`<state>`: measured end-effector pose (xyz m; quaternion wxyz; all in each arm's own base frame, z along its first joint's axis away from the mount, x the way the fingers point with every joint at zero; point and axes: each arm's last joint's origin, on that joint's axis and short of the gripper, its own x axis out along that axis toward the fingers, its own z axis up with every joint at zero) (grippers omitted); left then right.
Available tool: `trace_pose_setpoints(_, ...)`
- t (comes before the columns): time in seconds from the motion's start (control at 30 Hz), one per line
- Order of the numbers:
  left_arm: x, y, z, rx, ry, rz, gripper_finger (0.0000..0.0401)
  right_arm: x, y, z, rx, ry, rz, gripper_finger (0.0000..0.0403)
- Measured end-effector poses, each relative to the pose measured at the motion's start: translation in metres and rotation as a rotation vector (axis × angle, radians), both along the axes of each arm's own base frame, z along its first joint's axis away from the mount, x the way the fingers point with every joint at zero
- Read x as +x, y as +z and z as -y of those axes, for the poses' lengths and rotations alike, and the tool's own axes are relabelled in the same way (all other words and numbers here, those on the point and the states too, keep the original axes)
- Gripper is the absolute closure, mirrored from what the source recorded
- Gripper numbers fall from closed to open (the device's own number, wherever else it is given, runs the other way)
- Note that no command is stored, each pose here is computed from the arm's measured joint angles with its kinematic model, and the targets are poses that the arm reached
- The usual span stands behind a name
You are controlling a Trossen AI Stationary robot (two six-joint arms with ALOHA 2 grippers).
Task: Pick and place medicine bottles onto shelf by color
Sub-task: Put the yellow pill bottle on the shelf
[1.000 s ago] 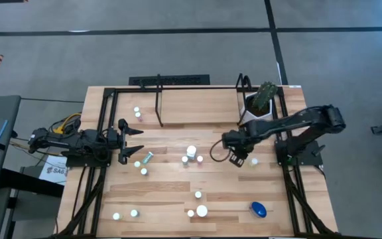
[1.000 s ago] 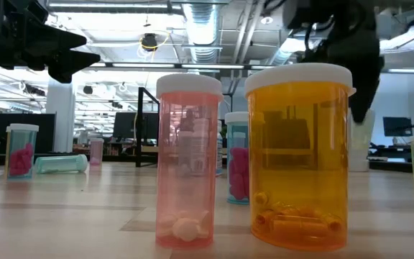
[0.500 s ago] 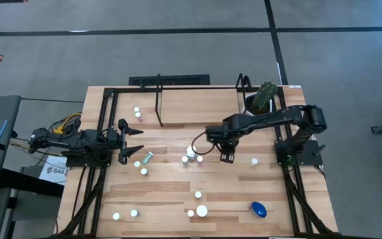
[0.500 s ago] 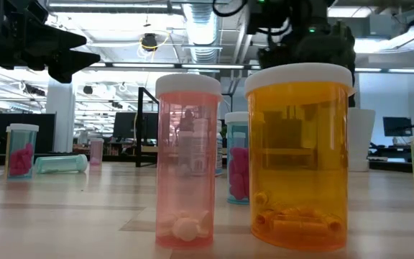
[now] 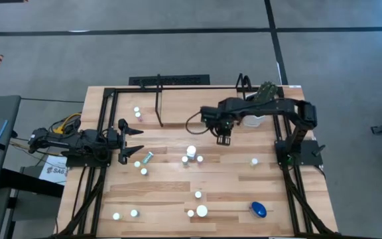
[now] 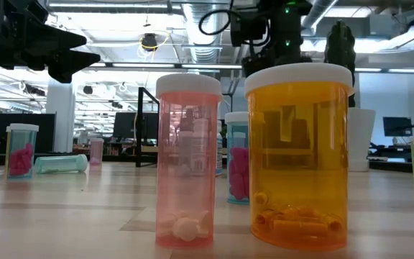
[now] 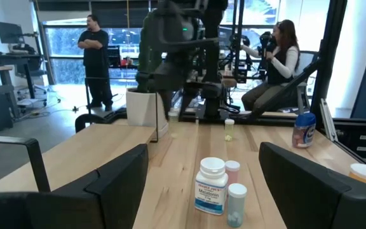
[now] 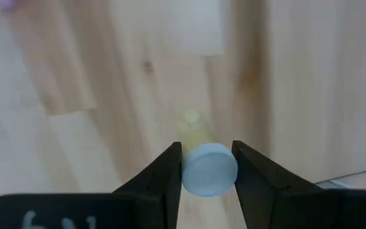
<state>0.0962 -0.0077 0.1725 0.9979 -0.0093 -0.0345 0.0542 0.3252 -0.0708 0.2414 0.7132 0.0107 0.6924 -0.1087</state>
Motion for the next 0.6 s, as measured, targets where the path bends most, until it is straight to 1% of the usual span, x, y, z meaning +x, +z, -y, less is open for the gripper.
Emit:
trace_pose_setpoints(0.23,0.000,0.000,0.000,0.000,0.000,0.000,0.0113,-0.011,0.001,0.036,-0.007,-0.094,-0.004,0.0260)
trace_pose_setpoints(0.47,0.000,0.000,0.000,0.000,0.000,0.000,0.0113,-0.019,0.001,0.063,-0.014,-0.171,0.016,0.0263)
trace_pose_setpoints(0.6,0.000,0.000,0.000,0.000,0.000,0.000,0.0113,-0.020,0.001,0.077,-0.030,-0.155,0.047,0.0260)
